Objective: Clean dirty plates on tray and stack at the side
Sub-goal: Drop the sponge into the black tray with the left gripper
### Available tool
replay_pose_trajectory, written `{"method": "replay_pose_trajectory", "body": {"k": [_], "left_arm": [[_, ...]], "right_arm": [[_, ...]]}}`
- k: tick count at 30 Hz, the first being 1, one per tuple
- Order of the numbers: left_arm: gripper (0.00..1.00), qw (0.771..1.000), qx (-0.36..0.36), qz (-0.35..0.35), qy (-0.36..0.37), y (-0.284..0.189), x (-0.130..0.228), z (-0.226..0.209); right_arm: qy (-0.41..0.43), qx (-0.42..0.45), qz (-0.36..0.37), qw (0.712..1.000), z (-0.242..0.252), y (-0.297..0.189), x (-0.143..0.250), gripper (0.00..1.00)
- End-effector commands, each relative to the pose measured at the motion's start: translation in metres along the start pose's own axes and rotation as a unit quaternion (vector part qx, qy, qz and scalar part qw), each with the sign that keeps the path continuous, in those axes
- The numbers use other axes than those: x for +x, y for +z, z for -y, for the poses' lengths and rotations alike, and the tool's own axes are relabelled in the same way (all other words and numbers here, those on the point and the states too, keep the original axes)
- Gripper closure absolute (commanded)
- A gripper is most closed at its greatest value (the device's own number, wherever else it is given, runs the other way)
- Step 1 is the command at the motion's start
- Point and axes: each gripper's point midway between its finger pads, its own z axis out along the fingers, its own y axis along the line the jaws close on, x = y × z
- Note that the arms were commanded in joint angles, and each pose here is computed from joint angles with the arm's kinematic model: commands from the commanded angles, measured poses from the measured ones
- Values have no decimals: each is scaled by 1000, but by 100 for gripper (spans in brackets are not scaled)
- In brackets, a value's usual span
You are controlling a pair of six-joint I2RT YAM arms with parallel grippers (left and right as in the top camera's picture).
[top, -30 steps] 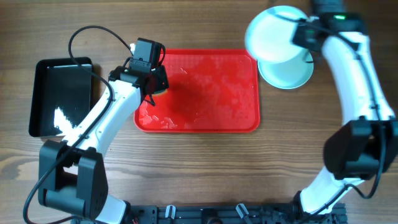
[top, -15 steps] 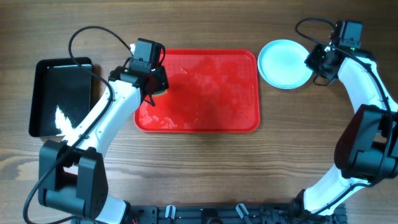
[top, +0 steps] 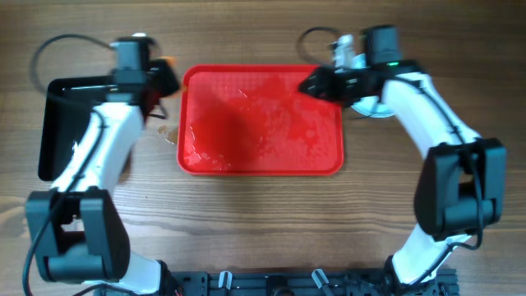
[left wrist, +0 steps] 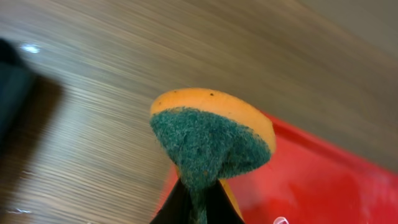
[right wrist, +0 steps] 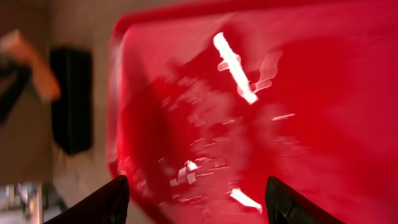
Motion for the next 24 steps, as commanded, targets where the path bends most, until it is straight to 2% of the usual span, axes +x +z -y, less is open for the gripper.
{"method": "replay_pose_trajectory", "body": {"k": [1, 4, 7, 10, 13, 14, 15, 16, 18, 19, 21, 24], "left_arm": [[96, 994, -80, 32, -73, -2, -31, -87], [96, 981, -140, 45, -125, -14, -42, -154], [96, 969, -176, 32, -169, -24, -36, -202], [96, 964, -187, 7, -190, -19, -22, -222], [95, 962, -188, -21, -194, -3, -7, -227], [86, 962, -190, -31, -195, 2, -1, -228], [60, 962, -189, -39, -196, 7, 3, -228], [52, 962, -183, -47, -197, 11, 7, -227], [44, 966, -158, -48, -200, 15, 6, -219], [37, 969, -138, -44, -201, 14, 1, -212], [30, 973, -110, -30, -199, 5, -11, -200], [28, 980, -59, 19, -188, -33, -43, -172]], "right_arm": [[-63, 42, -15, 997, -26, 25, 19, 30], [-98, 82, -27, 991, -40, 44, 35, 23], [-86, 111, -25, 990, -50, 56, 45, 23], [-70, 107, -23, 992, -61, 62, 50, 23], [-69, 106, -25, 992, -63, 64, 52, 16], [-69, 107, -27, 991, -62, 63, 53, 15], [-68, 108, -29, 991, -62, 63, 54, 12], [-68, 109, -30, 991, -62, 62, 54, 8], [-71, 105, -24, 992, -68, 56, 52, 2], [-73, 103, -20, 992, -72, 51, 50, 1], [-86, 101, -8, 991, -84, 34, 44, 0], [-96, 133, 48, 985, -98, -23, 29, 0]]}}
